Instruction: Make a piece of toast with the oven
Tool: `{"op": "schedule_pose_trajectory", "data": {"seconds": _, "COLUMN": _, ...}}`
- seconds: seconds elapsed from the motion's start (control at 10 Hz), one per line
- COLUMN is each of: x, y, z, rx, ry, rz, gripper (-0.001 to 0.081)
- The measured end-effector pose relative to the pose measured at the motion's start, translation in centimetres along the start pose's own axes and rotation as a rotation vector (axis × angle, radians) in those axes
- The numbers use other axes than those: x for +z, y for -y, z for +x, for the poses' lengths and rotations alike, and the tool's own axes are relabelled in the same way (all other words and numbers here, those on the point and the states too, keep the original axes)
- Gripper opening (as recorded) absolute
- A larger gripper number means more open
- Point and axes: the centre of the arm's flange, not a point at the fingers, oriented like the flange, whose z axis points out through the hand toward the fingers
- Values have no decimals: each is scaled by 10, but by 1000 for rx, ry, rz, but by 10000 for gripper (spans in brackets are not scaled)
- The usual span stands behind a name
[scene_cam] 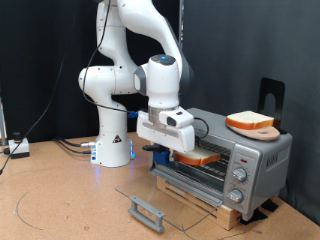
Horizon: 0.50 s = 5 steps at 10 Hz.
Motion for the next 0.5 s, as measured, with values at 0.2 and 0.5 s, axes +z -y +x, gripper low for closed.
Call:
{"op": "schedule_pose_trajectory", "data": {"seconds": 0.2, "x": -11, "y": -4, "z": -15, "rx": -18, "ry": 0, "rz": -29, "gripper": 395}}
{"op": "schedule_pose_trajectory", "data": {"seconds": 0.5, "x": -25, "y": -9, "z": -35, "rx": -16, "ry": -14, "rz": -56, "gripper": 395}}
